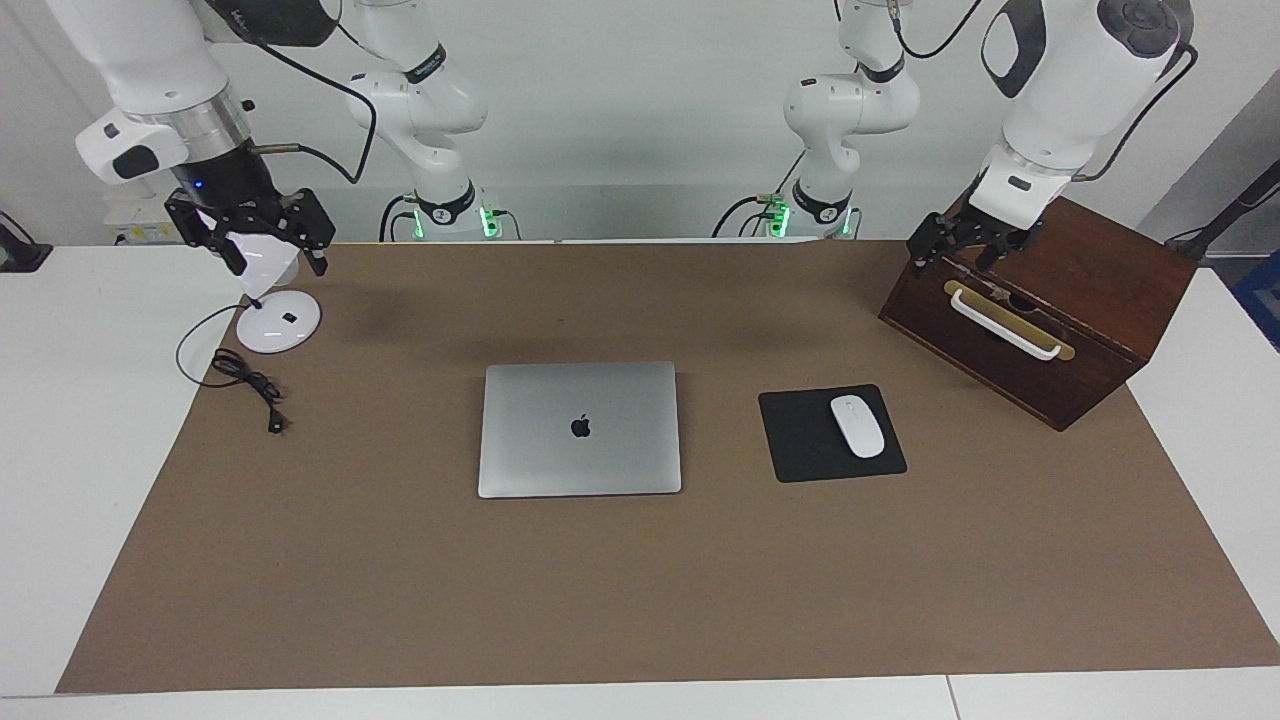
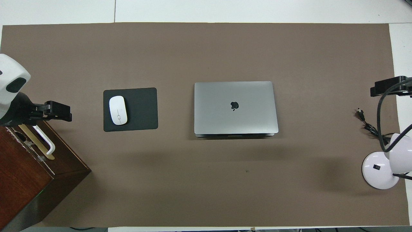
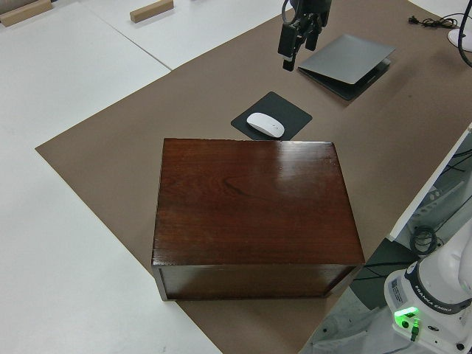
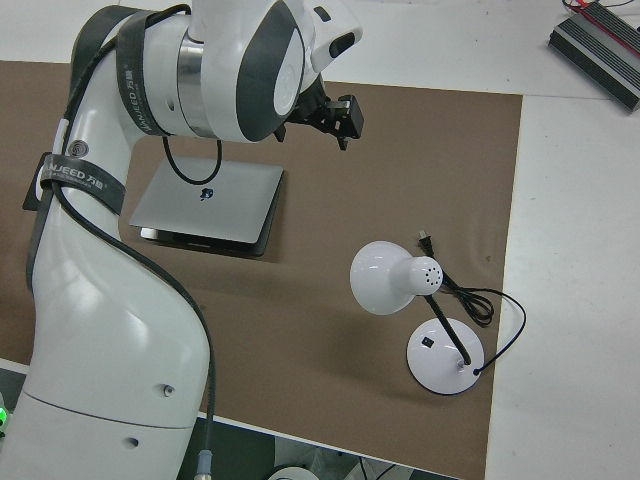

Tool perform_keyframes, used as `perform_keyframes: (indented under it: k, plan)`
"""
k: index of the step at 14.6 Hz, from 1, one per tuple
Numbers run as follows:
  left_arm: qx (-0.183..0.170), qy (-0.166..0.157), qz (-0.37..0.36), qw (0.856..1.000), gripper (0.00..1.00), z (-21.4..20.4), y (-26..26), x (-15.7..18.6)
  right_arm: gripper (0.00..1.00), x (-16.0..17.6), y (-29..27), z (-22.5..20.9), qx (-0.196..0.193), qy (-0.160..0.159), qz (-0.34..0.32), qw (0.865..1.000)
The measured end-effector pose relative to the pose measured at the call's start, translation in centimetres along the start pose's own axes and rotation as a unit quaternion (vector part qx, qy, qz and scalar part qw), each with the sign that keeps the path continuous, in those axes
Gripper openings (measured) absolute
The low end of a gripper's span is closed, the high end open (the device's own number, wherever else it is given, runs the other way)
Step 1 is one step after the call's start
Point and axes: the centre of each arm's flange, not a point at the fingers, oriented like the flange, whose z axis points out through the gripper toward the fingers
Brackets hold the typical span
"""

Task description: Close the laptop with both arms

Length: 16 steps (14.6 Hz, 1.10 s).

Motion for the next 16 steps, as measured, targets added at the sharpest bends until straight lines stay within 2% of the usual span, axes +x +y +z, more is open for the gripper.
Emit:
perform_keyframes:
  k: [3,9,16]
  plan:
    - [0.003,0.01,0.032,0.999,1.0,-0.6,-0.6,0.5,1.0,0.0,0.0,0.0,0.0,0.0,0.0,1.0]
    - [0.001,0.029,0.033,0.999,1.0,-1.5,-1.0,1.5,1.0,0.0,0.0,0.0,0.0,0.0,0.0,1.0]
    - [0.0,0.024,0.032,0.999,1.0,-0.5,-1.1,2.2,1.0,0.0,0.0,-0.1,0.0,0.001,0.0,1.0]
